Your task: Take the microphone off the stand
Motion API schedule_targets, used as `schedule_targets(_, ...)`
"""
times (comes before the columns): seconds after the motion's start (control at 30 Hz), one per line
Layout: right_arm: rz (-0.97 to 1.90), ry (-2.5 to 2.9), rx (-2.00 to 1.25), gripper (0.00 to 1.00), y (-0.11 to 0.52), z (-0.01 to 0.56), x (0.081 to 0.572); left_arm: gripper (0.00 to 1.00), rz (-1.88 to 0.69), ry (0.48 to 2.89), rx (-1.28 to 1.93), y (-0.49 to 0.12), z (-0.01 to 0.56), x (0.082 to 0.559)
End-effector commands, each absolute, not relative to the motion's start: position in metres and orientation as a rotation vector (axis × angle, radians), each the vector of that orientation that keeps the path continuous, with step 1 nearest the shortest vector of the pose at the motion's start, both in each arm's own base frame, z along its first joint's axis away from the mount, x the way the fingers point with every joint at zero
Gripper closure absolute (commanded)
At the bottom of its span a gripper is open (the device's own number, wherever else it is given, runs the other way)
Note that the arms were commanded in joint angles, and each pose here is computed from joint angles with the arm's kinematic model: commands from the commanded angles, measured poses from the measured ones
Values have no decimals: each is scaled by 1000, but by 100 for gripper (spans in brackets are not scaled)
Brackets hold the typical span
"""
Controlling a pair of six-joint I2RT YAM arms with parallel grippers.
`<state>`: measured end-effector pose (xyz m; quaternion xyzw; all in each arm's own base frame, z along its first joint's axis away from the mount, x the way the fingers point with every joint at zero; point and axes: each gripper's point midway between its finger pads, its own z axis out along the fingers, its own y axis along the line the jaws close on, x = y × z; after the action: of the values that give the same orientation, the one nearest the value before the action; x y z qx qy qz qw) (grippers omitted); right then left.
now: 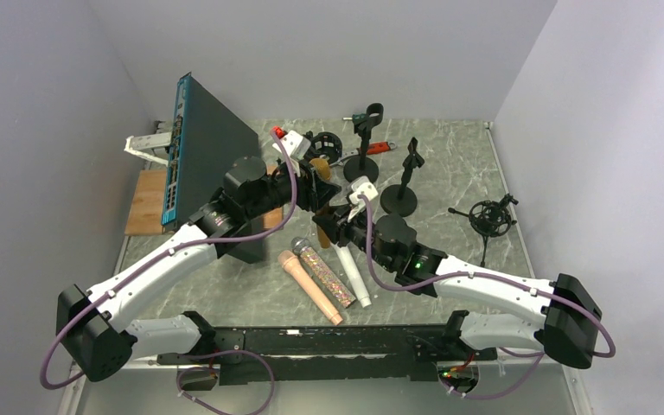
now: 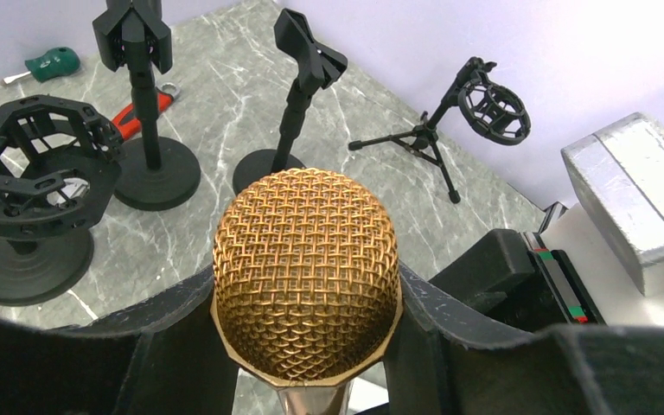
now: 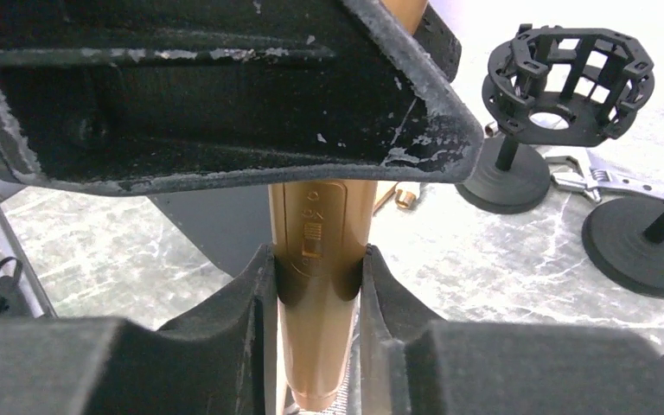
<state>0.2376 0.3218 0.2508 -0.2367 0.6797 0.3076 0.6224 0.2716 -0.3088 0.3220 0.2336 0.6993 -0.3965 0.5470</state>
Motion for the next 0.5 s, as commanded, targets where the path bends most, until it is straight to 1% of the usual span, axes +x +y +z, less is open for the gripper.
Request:
schedule_targets(0.0,717,1486,-468,100,316,282,241,100,-1014,1556,544,-315,358,267)
schedule_targets(0.03,721,1483,-467,100,316,282,240,100,-1022,1553,547,-316,359,266)
schedule_targets(0.07,721,1482,-466,95,316,282,240,100,-1029,1553,549,-317,358,266)
schedule_targets(0.1,718,1480,-471,81,315,282,240,100,-1037,1552,553,-318,358,265)
schedule_targets(0.13,715,1475,-481,77,316,282,239,100,-1043,1550,559,-319,358,264)
schedule_targets(0.17,705,1471,-492,76,316,281,240,100,-1046,1549,564,-319,357,263)
schedule_targets(0.2,693,1476,-496,78,315,279,241,100,-1044,1552,565,-319,356,264)
schedule_targets(0.23,683,1479,-496,94,314,278,242,100,-1043,1555,567,-320,355,265)
schedule_targets(0.27,675,1482,-494,100,314,277,243,100,-1041,1557,576,-321,354,265)
schedule_targets(0.3,671,1483,-494,100,313,277,243,100,-1041,1558,585,-322,353,265)
schedule_targets(0.33,666,1486,-490,100,312,277,244,93,-1041,1563,591,-323,351,266)
schedule_targets(0.37,650,1504,-474,100,309,275,246,79,-1041,1569,597,-324,349,266)
schedule_targets(0.4,638,1519,-455,100,306,274,247,60,-1040,1569,604,-325,349,266)
schedule_targets(0.47,612,1551,-430,100,298,270,248,26,-1029,1575,601,-324,347,268)
